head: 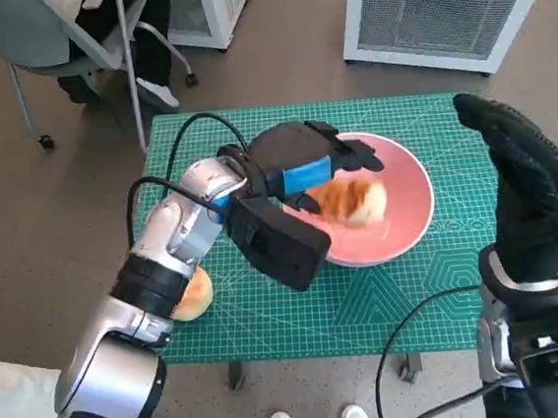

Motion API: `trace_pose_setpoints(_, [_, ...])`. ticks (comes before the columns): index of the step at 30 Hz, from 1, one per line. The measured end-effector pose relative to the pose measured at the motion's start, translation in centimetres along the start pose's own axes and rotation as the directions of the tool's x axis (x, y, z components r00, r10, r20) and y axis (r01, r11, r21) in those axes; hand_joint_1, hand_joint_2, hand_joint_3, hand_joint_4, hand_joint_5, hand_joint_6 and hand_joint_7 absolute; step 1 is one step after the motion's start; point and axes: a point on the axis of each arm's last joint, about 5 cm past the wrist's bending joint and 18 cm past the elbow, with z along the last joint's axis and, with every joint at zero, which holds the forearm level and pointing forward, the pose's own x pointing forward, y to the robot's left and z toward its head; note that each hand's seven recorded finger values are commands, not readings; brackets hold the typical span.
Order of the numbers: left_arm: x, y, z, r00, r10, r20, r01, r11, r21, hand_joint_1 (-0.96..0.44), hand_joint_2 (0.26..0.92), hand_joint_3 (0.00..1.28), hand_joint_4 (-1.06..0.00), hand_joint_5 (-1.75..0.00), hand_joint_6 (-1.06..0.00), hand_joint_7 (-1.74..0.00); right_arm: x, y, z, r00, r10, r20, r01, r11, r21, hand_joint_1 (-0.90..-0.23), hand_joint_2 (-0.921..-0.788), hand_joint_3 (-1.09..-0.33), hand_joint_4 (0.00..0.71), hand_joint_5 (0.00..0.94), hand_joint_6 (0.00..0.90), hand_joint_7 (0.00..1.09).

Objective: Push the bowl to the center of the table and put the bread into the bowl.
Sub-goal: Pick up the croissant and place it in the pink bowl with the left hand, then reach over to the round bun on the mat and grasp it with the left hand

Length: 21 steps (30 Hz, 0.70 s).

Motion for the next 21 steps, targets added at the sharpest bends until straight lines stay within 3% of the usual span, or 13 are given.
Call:
trace_pose_setpoints(6, [-0.9, 0.9, -0.4, 1.0, 0.021, 0.012, -0.021, 0.999, 0.027, -0.19, 0.813, 0.0, -0.06, 0.0, -0.28, -0.01, 0.04, 0.1, 0.1, 1.0, 0.003, 0.0, -0.003, 1.0, -0.008, -0.408, -0.921, -0.492, 0.454, 0.002, 0.176, 0.64])
trace_pose_setpoints(11, [-2.4, 2.1, -0.9, 0.996, 0.081, 0.023, -0.081, 0.996, 0.023, -0.2, 0.811, 0.0, -0.09, -0.01, -0.33, -0.03, 0.03, 0.2, 0.1, 1.0, -0.004, -0.002, 0.004, 1.0, -0.009, -0.406, -0.921, -0.492, 0.454, 0.001, 0.178, 0.63])
trace_pose_setpoints(21, [-8.0, 4.1, -2.4, 0.976, 0.22, 0.004, -0.22, 0.975, 0.028, -0.19, 0.8, 0.0, -0.19, -0.04, -0.41, -0.06, 0.0, 0.5, 0.0, 1.0, -0.012, -0.004, 0.012, 1.0, -0.002, -0.405, -0.921, -0.495, 0.455, 0.002, 0.178, 0.63])
